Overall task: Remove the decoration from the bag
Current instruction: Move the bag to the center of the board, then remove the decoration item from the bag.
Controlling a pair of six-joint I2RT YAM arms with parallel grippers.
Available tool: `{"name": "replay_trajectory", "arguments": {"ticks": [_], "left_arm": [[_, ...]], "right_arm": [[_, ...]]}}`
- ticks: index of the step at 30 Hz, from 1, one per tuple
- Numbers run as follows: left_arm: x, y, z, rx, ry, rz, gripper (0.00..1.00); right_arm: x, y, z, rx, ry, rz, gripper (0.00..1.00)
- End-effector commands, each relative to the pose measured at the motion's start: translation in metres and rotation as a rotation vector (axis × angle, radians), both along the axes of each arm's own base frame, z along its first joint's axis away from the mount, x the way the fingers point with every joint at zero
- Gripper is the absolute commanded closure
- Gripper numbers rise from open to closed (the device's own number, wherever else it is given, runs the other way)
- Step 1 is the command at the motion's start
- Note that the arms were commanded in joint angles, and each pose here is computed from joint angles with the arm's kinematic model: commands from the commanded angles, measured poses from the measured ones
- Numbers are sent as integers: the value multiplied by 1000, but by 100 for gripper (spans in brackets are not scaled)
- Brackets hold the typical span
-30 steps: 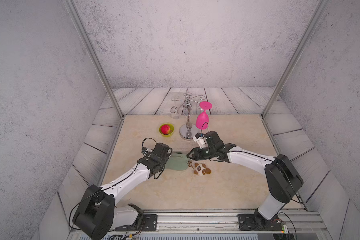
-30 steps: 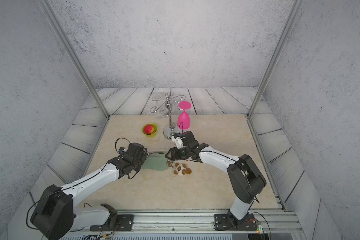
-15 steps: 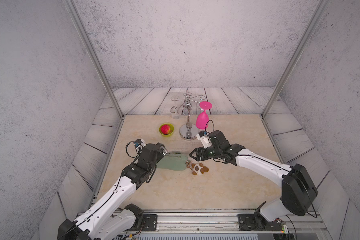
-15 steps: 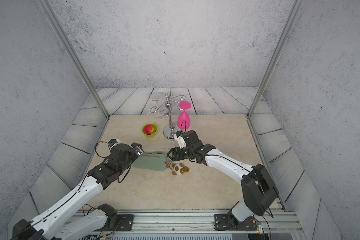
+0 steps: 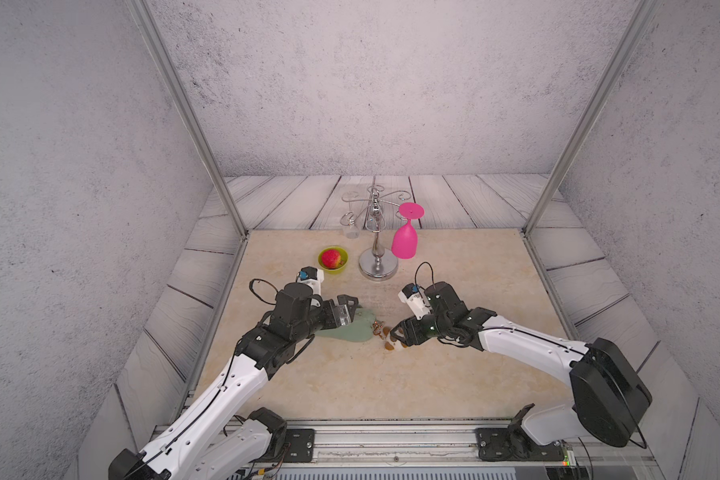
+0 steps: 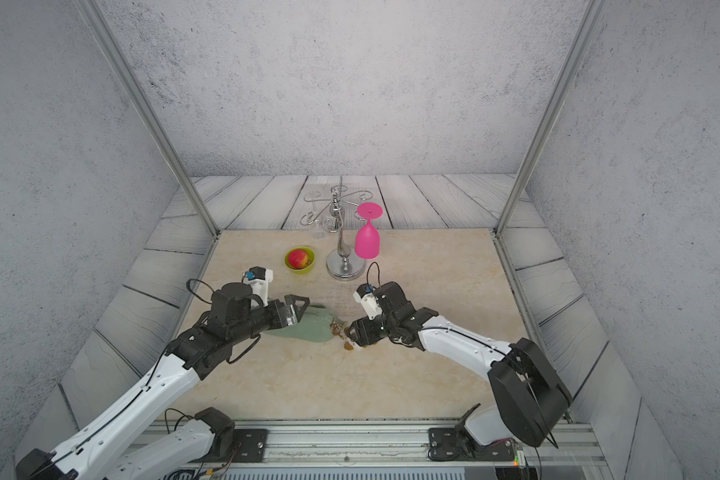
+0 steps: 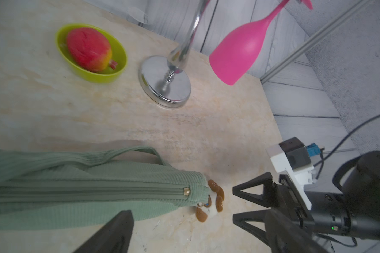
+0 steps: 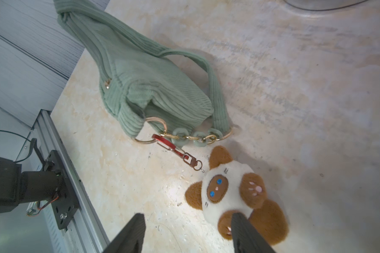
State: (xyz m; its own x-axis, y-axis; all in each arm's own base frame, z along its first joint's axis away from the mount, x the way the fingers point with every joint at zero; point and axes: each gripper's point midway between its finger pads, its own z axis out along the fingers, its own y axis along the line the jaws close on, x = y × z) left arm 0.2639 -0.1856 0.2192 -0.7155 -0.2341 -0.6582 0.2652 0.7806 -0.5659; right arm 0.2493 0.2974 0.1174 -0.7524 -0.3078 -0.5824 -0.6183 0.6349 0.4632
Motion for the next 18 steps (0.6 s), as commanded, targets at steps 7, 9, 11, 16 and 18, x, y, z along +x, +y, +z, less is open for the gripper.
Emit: {"name": "replay_trajectory", "arguments": {"ticks": [7,9,11,16,18], "left_arm": [[-22,-26,-15,-119,-8,-177,1],[-22,-26,-14,-136,-13,-174,1],[-23,-27,-14,-149,-16,-175,1],[-23,-28,-16,-162,-1,-173,1],[-22,-29,-17,-166,5,-174,1]], "right_arm": [[2,29,-5,113,-8,118,37],[4,33,-9,121,1,127,37],[5,36,-13,127,8,132,37],[10,43,-22,135,23,138,38],[12,46,-24,141,25,142,38]]}}
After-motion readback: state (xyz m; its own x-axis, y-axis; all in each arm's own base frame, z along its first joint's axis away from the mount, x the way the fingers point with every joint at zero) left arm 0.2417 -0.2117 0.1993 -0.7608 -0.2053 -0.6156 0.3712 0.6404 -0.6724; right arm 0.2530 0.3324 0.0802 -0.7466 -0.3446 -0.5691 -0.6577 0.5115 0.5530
